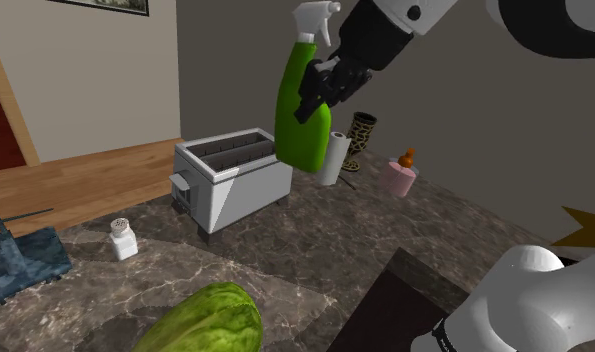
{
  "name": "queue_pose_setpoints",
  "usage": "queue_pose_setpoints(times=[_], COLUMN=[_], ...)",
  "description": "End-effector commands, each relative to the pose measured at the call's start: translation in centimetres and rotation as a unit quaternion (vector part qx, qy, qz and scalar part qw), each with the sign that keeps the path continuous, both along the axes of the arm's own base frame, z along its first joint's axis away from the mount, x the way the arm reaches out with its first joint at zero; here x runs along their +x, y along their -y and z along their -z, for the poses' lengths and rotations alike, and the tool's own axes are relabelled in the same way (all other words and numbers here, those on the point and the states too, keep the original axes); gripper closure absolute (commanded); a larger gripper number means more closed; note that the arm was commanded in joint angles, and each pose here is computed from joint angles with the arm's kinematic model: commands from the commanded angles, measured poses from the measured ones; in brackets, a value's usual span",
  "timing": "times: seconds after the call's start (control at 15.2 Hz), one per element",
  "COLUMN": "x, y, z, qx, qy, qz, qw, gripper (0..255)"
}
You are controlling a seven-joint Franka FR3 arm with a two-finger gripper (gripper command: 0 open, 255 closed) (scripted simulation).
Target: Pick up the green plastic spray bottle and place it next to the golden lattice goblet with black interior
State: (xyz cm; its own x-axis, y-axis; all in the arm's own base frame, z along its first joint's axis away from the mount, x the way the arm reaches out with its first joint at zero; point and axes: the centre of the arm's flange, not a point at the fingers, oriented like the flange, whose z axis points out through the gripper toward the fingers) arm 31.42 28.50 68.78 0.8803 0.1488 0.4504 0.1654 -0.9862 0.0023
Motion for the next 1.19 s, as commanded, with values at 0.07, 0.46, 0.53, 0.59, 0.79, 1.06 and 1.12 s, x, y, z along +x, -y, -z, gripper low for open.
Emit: queue_pose_setpoints(times=[0.07,0.46,0.53,0.59,0.79,1.06,1.12], x=[1.0,2.8,3.1,3.4,4.3,5.5,5.8], y=[3.9,11.6,12.9,14.2,18.1,23.2,24.5], z=[0.0,0.0,0.0,0.0,0.0,0.0,0.0], qx=[0.000,0.000,0.000,0.000,0.000,0.000,0.000], qy=[0.000,0.000,0.000,0.000,0.000,0.000,0.000], qz=[-0.001,-0.001,-0.001,-0.001,-0.001,-0.001,-0.001], qw=[1.0000,1.0000,1.0000,1.0000,1.0000,1.0000,1.0000], gripper=[255,255,255,255,255,255,255])
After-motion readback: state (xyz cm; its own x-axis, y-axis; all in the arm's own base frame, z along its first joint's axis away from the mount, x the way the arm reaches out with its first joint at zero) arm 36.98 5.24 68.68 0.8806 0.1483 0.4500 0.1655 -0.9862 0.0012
